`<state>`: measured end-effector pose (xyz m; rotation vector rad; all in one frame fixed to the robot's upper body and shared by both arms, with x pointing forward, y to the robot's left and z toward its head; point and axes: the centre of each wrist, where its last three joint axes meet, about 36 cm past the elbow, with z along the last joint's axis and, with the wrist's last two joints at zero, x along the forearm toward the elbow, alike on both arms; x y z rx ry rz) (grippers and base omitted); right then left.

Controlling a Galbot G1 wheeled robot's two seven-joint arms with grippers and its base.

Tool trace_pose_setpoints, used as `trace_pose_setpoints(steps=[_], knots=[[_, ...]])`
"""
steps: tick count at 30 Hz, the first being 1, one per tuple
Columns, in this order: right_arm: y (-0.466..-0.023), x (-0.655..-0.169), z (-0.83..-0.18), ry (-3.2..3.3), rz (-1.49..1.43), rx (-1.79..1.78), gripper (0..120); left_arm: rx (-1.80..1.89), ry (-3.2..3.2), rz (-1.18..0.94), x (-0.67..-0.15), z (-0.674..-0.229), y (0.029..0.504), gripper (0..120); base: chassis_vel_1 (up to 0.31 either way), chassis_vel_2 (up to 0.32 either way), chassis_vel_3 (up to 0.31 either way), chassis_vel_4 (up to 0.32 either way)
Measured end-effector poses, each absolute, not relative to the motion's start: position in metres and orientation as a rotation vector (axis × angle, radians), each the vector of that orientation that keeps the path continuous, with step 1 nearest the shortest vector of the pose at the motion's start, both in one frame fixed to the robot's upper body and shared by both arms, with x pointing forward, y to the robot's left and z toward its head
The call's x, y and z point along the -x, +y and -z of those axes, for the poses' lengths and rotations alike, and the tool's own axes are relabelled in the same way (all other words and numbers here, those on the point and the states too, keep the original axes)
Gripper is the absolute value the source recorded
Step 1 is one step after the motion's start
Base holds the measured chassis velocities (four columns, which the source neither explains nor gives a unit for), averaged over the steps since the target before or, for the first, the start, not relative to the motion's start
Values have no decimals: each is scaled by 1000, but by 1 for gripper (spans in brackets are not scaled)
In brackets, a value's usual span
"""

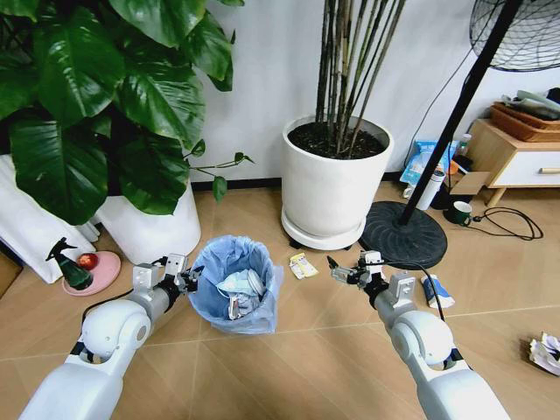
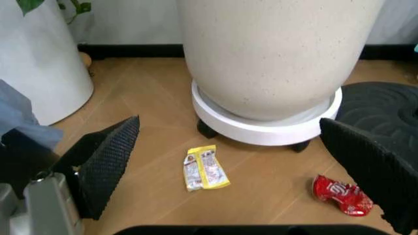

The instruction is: Pick up the trash bin and place the garbage on the floor into it.

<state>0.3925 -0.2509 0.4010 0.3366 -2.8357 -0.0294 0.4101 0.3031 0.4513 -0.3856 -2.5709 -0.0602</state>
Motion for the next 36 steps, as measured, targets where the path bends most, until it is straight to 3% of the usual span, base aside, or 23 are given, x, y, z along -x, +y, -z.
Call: trace_pose_setpoints(steps=[17, 36], knots=[[-247, -387, -392, -2817, 13, -355, 100, 384, -2572, 60, -410, -449, 304, 0, 8, 29, -3, -11], [-243, -362, -374, -2781, -16, -371, 100, 378, -2573, 65, -412, -449, 307, 0, -98, 105, 92, -100]])
